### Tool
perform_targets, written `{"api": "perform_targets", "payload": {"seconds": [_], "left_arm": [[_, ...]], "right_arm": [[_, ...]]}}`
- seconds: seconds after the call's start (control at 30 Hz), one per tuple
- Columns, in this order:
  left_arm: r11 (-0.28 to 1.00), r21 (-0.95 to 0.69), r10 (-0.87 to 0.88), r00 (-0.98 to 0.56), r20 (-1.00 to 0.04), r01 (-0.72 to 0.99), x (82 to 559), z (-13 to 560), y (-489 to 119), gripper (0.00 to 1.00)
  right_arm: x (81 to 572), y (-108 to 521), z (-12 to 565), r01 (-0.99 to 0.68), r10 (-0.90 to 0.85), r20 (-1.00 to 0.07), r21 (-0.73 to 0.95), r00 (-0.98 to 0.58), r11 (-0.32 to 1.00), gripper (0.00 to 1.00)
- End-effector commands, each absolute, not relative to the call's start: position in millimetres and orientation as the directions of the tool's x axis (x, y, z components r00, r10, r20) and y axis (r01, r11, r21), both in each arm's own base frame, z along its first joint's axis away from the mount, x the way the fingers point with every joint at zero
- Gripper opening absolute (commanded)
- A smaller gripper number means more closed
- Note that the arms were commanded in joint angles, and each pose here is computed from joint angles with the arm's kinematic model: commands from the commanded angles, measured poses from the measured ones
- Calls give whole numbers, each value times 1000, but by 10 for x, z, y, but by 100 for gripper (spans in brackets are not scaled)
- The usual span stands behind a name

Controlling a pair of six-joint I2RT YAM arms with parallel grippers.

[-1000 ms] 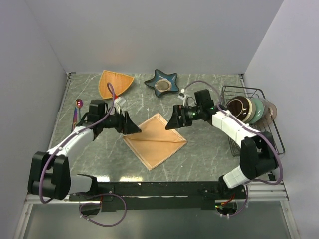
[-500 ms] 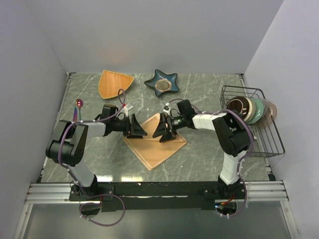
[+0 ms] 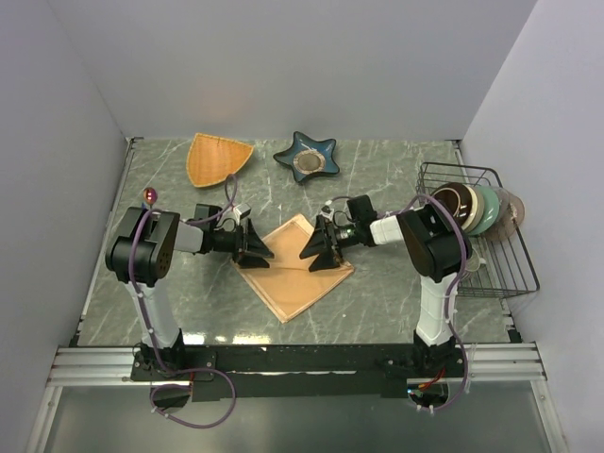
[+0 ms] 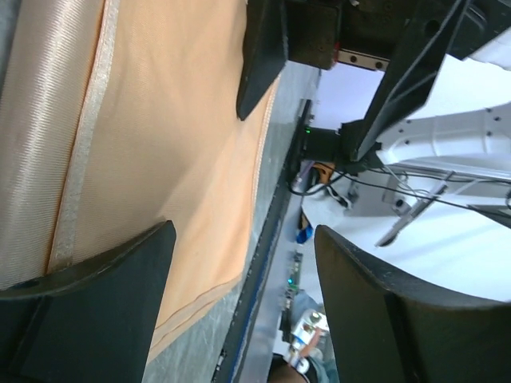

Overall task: Fold the napkin into a case and place the utensils inside
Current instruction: Smooth out the upper triangle-folded napkin at the center of the board.

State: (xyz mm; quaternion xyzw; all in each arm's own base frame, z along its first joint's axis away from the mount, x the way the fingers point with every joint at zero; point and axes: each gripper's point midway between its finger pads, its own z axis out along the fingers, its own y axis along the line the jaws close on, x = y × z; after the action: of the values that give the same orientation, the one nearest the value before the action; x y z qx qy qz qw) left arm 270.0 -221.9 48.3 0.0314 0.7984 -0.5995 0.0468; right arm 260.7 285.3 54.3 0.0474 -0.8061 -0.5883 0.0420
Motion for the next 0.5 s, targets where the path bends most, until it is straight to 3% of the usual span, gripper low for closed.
{"api": "perform_targets", "payload": {"seconds": [0.0,0.1,0.17,0.23,0.27,0.3,0.33,0.4,0.47], "left_arm": [[323,-942,-16,-995,-103,92,2699,207,-2112,78],[316,-943,-1,-993,-114,108,2670,263,-2090,78],[294,-938,26,-982,-185,184,2676,406,-2092,78],[254,-945,55,-979,-198,205,2604,571,-2096,78],[238,-933,74,-963,-260,270,2576,679,-2089,79],[217,-943,85,-967,-238,251,2495,763,-2085,79],[201,-945,95,-965,-244,258,2458,838,-2084,79],[174,-925,122,-939,-320,338,2394,981,-2078,79],[167,-917,141,-929,-341,362,2316,1114,-2091,80]], "right_arm": [[2598,2668,175,28,-99,70,927,-993,374,97],[2599,2593,168,41,-91,83,919,-992,393,97],[2573,2575,244,17,-106,64,920,-992,391,97],[2542,2593,488,-51,-140,0,930,-990,364,97],[2534,2602,595,-78,-155,-24,933,-988,351,97],[2556,2616,790,-160,-178,-106,932,-978,325,97],[2493,2596,895,-148,-188,-90,936,-978,318,98],[2471,2577,1139,-244,-207,-187,924,-960,296,98],[2415,2548,1225,-258,-209,-200,916,-957,306,98]]}}
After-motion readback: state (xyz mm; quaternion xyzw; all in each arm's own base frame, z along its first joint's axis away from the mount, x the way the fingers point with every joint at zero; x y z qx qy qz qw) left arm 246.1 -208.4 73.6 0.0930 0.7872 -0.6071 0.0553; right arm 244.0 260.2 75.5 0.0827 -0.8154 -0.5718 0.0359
